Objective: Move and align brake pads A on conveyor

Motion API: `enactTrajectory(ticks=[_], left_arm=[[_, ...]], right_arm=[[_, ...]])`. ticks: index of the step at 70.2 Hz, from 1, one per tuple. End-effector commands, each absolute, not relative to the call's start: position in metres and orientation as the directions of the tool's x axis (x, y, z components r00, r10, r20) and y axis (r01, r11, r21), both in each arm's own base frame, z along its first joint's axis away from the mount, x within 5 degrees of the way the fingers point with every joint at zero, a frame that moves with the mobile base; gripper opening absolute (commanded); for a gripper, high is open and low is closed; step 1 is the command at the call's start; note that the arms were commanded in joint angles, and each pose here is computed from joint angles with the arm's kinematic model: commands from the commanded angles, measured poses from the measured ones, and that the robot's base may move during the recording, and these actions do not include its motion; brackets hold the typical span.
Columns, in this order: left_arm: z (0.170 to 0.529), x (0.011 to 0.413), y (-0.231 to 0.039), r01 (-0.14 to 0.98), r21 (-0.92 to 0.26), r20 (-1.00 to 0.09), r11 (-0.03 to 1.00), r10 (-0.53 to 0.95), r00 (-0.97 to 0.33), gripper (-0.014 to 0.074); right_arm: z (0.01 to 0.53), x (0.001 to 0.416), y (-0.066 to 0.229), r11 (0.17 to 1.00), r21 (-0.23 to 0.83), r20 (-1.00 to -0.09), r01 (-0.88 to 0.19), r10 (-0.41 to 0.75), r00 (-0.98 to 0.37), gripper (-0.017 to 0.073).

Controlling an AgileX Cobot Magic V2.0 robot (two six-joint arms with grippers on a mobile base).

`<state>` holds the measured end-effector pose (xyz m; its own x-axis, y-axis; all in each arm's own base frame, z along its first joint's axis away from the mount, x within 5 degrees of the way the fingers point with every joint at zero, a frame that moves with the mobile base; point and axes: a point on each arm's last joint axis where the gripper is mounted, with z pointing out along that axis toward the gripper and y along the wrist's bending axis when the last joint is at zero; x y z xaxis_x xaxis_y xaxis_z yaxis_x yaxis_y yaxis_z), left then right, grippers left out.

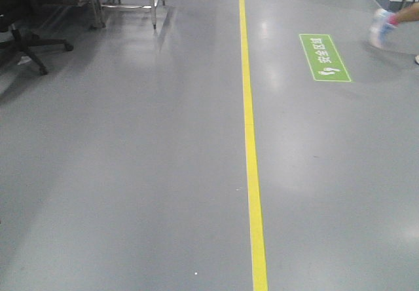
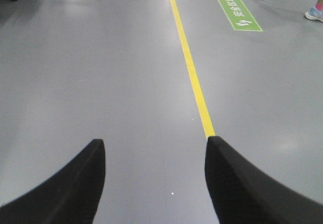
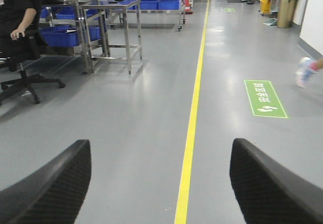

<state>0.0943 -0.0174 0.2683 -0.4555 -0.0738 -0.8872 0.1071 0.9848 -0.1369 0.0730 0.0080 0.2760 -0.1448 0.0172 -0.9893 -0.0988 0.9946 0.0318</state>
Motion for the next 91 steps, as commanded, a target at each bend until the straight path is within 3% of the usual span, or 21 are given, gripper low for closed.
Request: enactTrajectory(ticks=[1,91], left_arm=[[0.2828,0.0974,-0.0188,0.126,-0.147,-0.921,0.981,-0.090,-0.379,0.0406],[0.2828,0.0974,-0.0188,0.125,-0.148,-0.921,0.981,-0.091,-0.379,0.0406]], right_arm=[[0.2916,0.0741,0.0071,0.996,0.026,-0.998,-0.090,0.022,-0.050,0.0536],[0.2916,0.0741,0.0071,0.996,0.026,-0.998,-0.090,0.022,-0.050,0.0536]])
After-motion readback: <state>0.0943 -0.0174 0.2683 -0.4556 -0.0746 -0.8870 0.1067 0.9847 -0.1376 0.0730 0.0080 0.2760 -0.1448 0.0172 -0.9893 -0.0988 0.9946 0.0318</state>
